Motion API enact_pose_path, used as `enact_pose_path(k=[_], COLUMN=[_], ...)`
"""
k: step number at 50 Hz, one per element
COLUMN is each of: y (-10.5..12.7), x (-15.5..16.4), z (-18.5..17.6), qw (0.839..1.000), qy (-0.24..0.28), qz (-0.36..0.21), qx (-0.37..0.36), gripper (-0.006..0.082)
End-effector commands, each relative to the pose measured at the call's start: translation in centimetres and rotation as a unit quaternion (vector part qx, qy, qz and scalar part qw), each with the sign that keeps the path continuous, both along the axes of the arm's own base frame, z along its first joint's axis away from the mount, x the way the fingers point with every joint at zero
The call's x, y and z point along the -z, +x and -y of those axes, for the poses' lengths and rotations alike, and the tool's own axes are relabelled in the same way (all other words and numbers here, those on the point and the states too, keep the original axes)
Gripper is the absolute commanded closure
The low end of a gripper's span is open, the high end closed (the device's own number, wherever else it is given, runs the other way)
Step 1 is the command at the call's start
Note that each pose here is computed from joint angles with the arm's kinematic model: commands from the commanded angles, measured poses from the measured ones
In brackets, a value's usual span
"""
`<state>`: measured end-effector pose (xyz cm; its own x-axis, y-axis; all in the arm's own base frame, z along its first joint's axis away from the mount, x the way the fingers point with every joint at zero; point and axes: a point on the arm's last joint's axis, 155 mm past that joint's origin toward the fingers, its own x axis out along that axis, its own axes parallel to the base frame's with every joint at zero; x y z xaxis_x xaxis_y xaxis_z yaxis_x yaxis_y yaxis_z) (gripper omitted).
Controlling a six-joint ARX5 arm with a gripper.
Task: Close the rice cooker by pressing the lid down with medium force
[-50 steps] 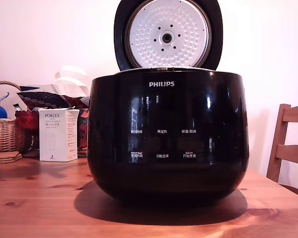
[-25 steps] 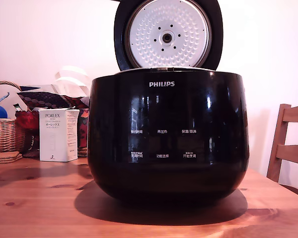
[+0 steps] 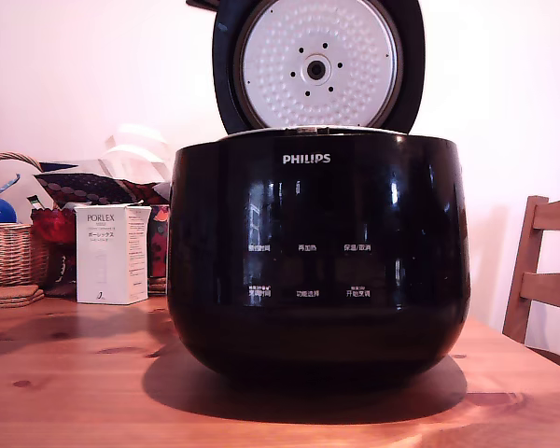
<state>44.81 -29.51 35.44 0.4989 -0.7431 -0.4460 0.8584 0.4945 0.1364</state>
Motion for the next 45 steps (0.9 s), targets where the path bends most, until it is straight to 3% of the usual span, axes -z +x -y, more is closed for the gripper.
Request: enact_pose_path(k=[1,16,29,45], y=[-1.8,-3.8,-5.0,-6.9], x=[1.3,-0.2,0.4,-0.8], z=[1.9,2.3,2.6,2.2], qw=[0.999,0.993,0.987,0.990], qy=[0.000,-0.048,-0.054,-0.054], qz=[-0.040,-0.103,-0.151,-0.124], qx=[0.021,0.001,-0.012,-0.040], gripper=[0.0789,0.0789,0.0789,0.0789])
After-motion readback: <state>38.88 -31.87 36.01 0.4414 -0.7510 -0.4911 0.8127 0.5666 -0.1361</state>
